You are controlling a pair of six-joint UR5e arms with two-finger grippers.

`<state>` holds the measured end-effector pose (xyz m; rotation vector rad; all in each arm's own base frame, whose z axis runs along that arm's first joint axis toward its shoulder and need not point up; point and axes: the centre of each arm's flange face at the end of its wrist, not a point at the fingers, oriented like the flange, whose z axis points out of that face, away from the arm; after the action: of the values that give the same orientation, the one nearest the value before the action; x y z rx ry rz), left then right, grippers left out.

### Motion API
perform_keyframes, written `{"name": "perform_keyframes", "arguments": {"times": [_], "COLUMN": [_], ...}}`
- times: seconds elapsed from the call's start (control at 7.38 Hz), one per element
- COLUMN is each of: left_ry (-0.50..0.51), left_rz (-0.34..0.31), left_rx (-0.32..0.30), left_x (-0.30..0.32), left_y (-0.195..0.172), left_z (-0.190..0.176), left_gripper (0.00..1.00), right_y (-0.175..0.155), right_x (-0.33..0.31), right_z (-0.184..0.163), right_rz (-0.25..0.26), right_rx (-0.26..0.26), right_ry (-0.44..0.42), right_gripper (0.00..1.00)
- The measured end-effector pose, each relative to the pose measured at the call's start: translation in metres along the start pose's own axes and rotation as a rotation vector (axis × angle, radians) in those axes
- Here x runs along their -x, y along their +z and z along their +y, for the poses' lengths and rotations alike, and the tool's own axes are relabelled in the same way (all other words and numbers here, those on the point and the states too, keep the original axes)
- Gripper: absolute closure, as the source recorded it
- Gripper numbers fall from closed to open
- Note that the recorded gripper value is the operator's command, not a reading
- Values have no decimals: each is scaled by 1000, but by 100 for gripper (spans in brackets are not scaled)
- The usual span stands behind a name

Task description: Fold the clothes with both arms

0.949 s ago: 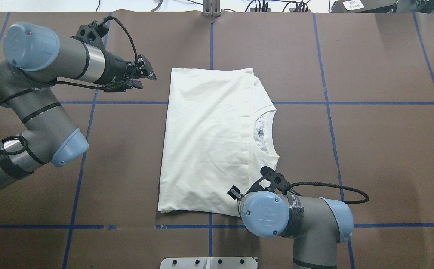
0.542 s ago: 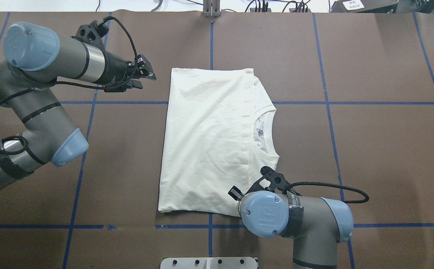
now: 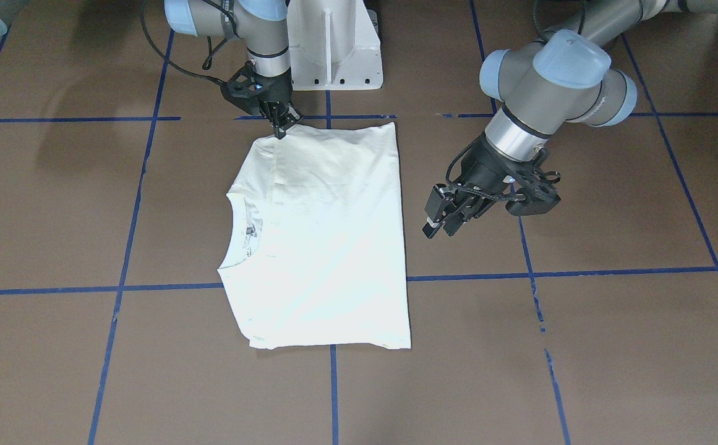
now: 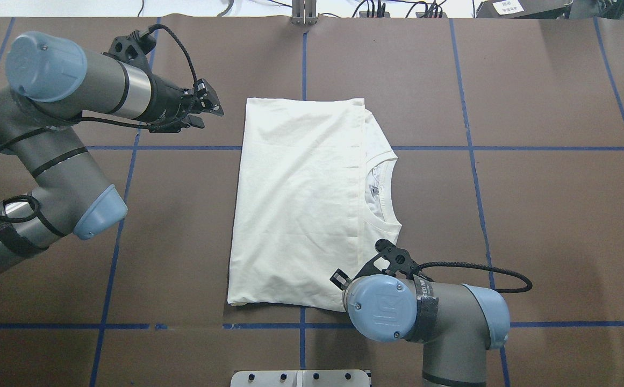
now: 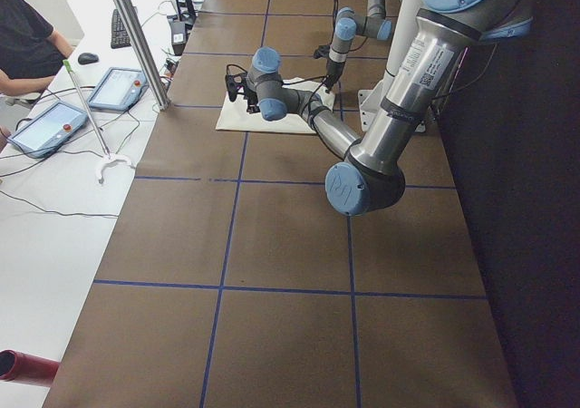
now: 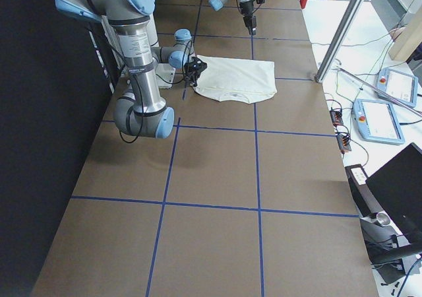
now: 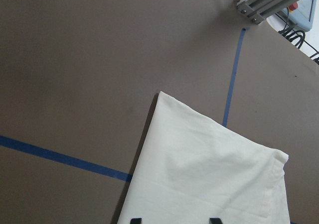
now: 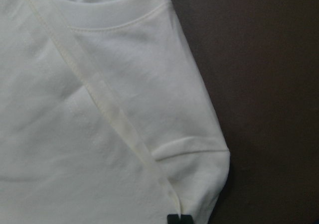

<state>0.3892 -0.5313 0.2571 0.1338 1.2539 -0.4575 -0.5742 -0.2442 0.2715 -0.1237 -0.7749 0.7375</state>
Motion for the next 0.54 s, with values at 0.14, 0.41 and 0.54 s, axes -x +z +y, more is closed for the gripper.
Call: {"name": "perform_keyframes", "arguments": {"times": [0.14,0.41,0.54], "left_ry": [-4,-42,-73], "left_rz": [0,11,21], "left_rx": [0,2,8], "left_x": [0,-4,-6], "left_y": [0,-4,-9], "left_z": [0,4,10], "left_gripper": [45,45,45], "right_y": [-5,-14,-17], "right_x": [-1,-8,-13], "right_z": [-2,-8,-9], "right_rz": [-7,-15,-16], "right_rx": [4,10,14], "right_ry": [1,2,0], "right_gripper": [100,100,100]}}
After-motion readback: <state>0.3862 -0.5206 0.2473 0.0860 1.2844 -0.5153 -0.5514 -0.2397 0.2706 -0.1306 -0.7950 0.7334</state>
